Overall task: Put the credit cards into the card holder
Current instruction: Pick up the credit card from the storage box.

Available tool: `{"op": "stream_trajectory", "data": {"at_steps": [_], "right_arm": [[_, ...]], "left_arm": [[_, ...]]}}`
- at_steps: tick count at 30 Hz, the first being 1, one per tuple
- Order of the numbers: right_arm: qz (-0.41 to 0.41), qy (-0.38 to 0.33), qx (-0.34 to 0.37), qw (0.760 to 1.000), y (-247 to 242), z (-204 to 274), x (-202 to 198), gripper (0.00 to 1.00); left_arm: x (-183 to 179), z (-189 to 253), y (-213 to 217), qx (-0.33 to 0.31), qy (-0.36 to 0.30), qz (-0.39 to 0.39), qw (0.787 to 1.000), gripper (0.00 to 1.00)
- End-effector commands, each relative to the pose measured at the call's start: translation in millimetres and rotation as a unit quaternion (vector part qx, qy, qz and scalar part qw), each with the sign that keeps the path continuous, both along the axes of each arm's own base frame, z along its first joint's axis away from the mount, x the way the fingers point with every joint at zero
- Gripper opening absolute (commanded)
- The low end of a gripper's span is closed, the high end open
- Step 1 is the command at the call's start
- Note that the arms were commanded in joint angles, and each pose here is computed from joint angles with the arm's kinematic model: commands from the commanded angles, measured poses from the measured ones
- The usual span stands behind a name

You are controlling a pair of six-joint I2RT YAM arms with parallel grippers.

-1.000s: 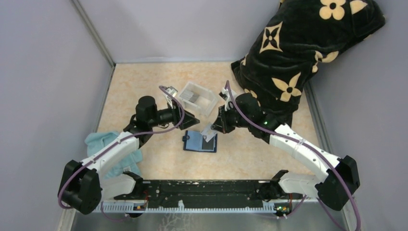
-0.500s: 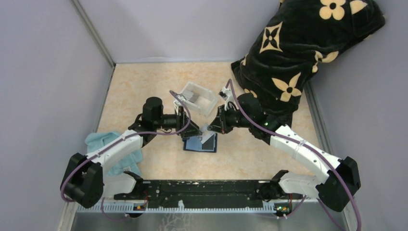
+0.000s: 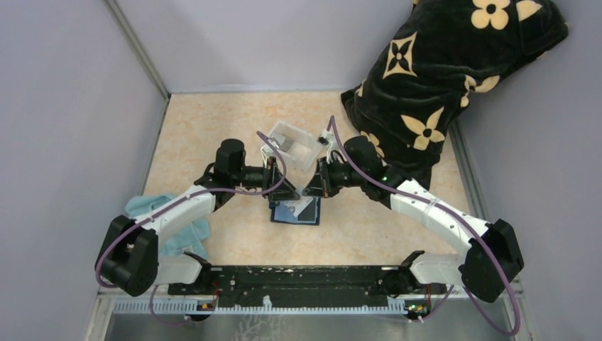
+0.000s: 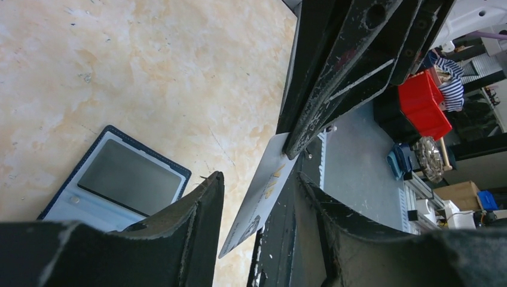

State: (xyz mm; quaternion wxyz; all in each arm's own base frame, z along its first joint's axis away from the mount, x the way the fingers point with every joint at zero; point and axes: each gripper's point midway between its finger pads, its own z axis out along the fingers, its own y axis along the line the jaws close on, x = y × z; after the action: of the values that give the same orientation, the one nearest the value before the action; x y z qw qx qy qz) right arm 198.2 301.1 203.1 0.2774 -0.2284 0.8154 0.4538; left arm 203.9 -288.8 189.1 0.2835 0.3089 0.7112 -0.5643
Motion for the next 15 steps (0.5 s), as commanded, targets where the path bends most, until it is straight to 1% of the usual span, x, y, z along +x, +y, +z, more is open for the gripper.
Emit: {"op": "stream_trajectory", "data": {"at_steps": [1, 4, 5, 7, 9, 12, 15], "right_arm": [[0.009, -0.015, 0.04, 0.999, 5.2, 17.3, 10.0, 0.0], [0.007, -0.012, 0.043, 0.999, 3.5, 18.1, 15.6, 0.0], [0.007, -0.01, 0.042, 0.999, 2.5, 16.7, 17.3, 0.0], [0.006, -0.006, 0.041, 0.999, 0.7, 14.2, 20.4, 0.0], [0.006, -0.004, 0.041, 0.999, -0.1, 11.7, 22.7, 0.0], [0.007, -0.001, 0.041, 0.999, -0.2, 8.5, 24.9, 0.0], [0.003, 0.0, 0.04, 0.999, -1.4, 6.5, 29.3, 0.0]], "left_arm": [[-5.6, 7.8, -4.9, -0.01, -0.015, -0.039, 0.999, 0.53], [-6.0, 4.9, -4.8, -0.005, -0.013, -0.043, 0.999, 0.52], [-5.5, 4.0, -5.0, -0.004, -0.012, -0.044, 0.999, 0.5], [-4.3, 3.5, -5.8, -0.003, -0.012, -0.047, 0.999, 0.4], [-3.1, 2.4, -6.7, -0.002, -0.01, -0.049, 0.999, 0.28], [-1.3, -0.4, -8.1, 0.0, -0.004, -0.05, 0.999, 0.15], [-0.8, -4.7, -9.3, 0.001, 0.003, -0.055, 0.998, 0.0]]}}
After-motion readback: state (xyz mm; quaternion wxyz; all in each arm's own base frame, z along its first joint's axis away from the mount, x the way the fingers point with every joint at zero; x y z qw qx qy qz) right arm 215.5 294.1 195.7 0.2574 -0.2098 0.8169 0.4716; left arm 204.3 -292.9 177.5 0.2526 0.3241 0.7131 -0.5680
